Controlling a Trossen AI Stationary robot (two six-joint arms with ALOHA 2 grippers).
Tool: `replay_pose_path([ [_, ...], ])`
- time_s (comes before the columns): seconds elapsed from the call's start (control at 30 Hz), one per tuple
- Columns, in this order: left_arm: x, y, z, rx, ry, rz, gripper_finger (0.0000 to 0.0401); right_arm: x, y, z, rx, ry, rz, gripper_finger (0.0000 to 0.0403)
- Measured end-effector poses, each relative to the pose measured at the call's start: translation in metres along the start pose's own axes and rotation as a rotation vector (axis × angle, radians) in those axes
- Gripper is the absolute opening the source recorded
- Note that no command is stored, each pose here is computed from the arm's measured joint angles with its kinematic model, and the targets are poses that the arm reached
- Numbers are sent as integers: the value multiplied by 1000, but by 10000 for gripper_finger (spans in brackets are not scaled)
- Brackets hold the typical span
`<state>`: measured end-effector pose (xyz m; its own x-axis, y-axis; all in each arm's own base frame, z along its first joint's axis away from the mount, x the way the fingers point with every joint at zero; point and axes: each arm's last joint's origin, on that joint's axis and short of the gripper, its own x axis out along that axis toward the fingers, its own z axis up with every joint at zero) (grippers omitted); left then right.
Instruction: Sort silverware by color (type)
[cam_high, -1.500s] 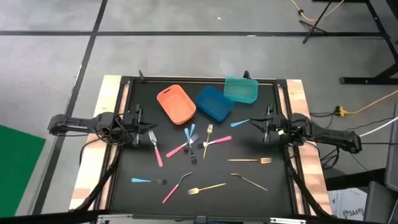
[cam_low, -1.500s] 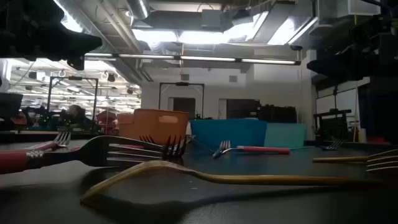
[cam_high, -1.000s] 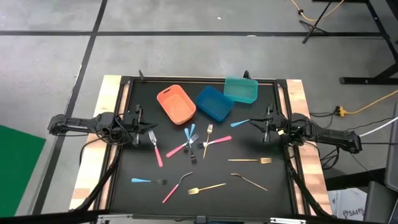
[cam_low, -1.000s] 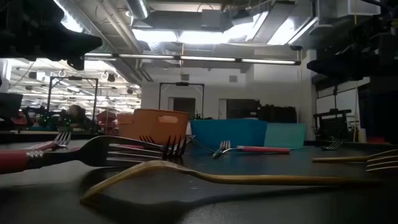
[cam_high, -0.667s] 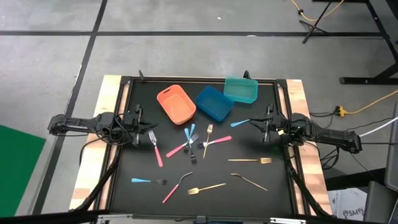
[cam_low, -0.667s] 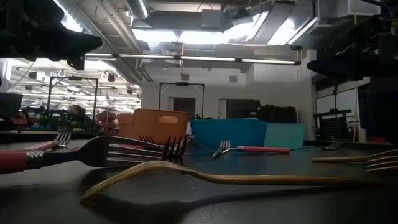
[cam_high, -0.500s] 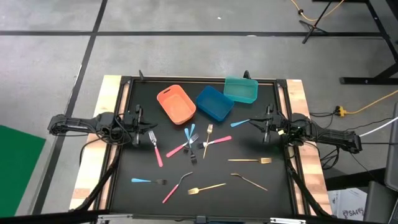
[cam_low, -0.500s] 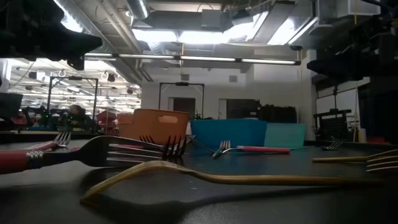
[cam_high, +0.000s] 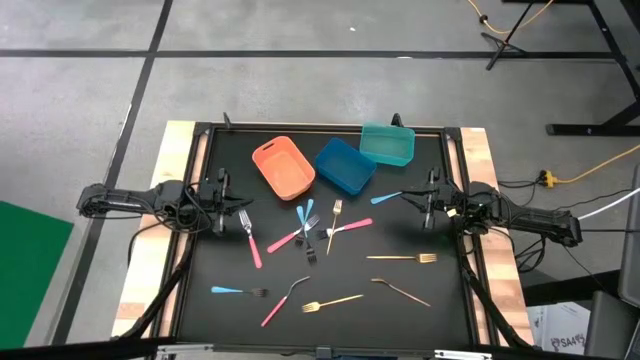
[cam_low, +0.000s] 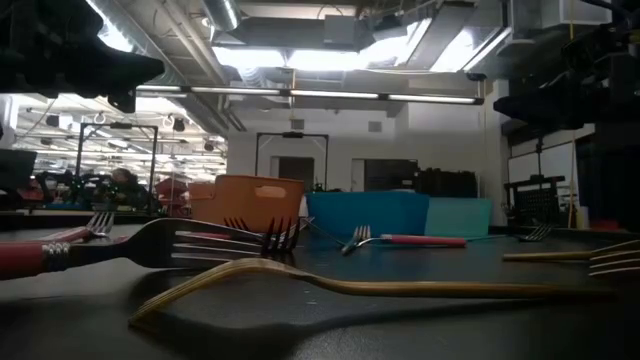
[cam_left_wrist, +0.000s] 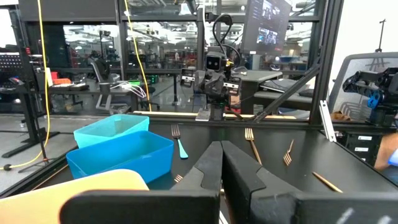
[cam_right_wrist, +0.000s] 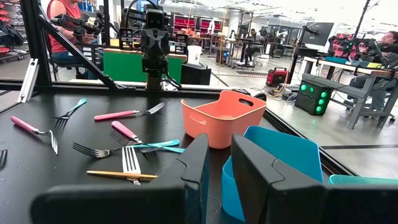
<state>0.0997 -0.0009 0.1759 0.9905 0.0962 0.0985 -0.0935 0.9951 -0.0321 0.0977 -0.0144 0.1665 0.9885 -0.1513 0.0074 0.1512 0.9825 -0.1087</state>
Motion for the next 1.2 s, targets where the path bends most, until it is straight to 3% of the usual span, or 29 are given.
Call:
replay_pose_path([
  [0.83,0,0,0,0,0,0,0,0,0,0,4,-1,0,62],
  [1.03,0,0,0,0,0,0,0,0,1,0,105,-4,21,62],
  [1.2,0,0,0,0,0,0,0,0,-1,1,190,-7,-28,62],
])
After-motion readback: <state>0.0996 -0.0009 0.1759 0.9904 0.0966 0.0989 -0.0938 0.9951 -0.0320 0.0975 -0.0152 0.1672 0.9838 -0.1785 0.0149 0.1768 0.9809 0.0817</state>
